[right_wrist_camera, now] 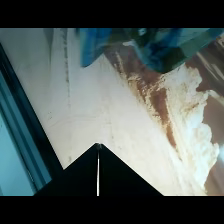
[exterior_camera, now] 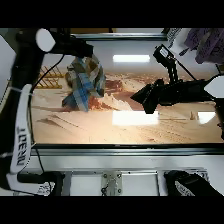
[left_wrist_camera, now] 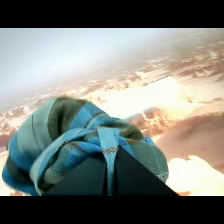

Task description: Fold the clothes and pants, and hang the long-sleeved shirts on hangers.

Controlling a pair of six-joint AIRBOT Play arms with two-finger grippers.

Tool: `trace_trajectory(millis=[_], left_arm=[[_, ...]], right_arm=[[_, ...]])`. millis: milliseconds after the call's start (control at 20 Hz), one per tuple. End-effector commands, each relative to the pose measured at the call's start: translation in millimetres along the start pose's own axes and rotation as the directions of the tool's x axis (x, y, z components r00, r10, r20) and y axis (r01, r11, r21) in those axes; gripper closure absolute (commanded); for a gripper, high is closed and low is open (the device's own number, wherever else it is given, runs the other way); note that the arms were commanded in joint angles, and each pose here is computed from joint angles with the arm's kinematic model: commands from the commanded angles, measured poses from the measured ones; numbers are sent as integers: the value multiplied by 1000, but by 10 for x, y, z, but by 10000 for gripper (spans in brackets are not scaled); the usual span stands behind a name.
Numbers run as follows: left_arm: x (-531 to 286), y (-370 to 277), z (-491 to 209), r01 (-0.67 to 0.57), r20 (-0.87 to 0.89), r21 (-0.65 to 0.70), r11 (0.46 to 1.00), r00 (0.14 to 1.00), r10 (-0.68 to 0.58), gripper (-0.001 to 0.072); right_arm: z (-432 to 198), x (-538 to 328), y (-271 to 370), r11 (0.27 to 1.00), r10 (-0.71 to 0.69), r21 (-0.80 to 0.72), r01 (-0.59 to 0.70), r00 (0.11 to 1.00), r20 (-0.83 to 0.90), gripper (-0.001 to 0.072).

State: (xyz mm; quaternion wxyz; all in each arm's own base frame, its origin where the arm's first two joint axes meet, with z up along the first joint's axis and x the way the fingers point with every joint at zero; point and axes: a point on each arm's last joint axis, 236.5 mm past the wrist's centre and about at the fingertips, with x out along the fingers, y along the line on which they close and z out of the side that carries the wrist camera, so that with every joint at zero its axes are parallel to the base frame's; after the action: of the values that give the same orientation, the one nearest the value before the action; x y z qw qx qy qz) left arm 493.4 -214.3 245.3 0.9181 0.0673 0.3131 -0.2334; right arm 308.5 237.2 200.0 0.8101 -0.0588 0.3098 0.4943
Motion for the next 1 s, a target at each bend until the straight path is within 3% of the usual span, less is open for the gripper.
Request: trace_trajectory(millis=[0,350,500,650,750,800,850,900,950], left_arm=[[-918,-608,-19,90,-10,84,992,996,-89,693],[-1383,-988,-87,158,-10,138,978,987,-158,693],[-1289,-975,-479,164,-148,73,984,977,-152,693],[-865,-915,-1074,142,-245,2,990,960,-137,693],[-439,-726,-1455,94,-254,-57,994,961,-106,692],[-233,-552,-1610,57,-249,-95,994,965,-79,561],[-104,-355,-1695,5,-245,-173,985,968,-49,216],[-51,-102,-1737,-61,-251,-293,954,968,-16,32],[-79,103,-1757,-102,-264,-385,917,965,-4,36]], right_arm=[[-1,3,2,1000,1,0,-1,1000,0,688],[131,-41,212,996,93,3,-93,994,56,693],[5,-263,-349,986,-120,118,116,992,25,694],[-296,-573,-879,902,-328,273,336,942,-76,694],[-468,-662,-1033,851,-384,329,410,912,-144,694],[-498,-672,-1062,842,-394,335,424,906,-156,694],[-500,-666,-1065,842,-393,335,423,906,-157,694],[-499,-665,-1064,842,-392,335,422,906,-156,694],[-499,-664,-1062,842,-392,335,422,907,-157,694]])
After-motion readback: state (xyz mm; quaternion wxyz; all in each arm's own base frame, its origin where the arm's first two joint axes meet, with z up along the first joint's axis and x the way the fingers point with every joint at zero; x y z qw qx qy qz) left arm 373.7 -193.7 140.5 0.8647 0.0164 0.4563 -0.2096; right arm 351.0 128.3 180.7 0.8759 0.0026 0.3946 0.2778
